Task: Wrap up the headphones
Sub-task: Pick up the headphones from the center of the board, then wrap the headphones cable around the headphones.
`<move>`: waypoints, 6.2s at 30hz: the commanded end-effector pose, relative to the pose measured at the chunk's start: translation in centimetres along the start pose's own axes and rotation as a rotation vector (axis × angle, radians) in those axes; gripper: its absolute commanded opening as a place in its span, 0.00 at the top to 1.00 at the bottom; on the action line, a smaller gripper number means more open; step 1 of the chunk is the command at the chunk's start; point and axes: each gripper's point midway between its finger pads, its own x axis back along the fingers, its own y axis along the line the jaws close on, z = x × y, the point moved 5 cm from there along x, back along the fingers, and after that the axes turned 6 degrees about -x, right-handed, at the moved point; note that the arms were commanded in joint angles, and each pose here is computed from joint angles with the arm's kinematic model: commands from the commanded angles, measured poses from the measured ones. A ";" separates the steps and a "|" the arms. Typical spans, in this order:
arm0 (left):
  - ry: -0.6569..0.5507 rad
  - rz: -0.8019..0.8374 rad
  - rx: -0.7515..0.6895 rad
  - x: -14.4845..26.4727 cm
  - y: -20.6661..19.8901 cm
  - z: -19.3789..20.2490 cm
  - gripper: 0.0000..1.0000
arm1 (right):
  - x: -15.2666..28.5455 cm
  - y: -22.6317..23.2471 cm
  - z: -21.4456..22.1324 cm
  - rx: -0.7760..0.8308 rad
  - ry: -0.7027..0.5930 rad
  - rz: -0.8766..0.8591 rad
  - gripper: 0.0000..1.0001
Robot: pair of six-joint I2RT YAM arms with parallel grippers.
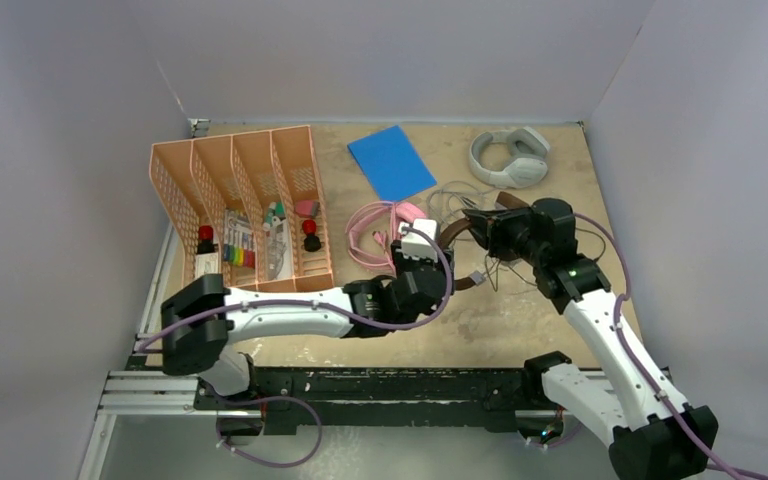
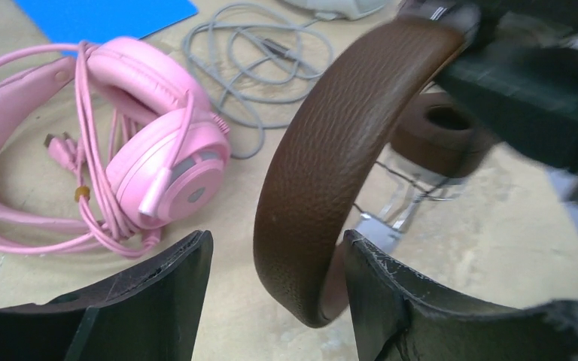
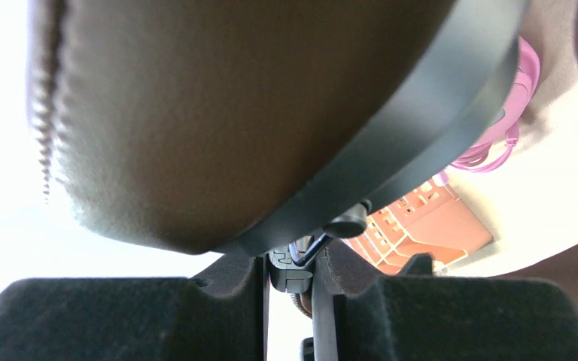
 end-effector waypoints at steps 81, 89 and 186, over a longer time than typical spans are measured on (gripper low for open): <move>0.079 -0.402 0.076 8.2 17.6 -18.9 1.00 | 4.1 3.0 -1.0 1.476 0.004 -0.235 0.01; 0.004 -0.364 0.169 9.1 17.1 -21.9 1.00 | 2.1 -1.9 4.7 1.665 0.474 -0.770 0.01; 0.003 -0.804 -0.209 1.1 21.0 -12.8 1.00 | 8.5 9.4 9.1 1.301 0.809 -0.689 1.00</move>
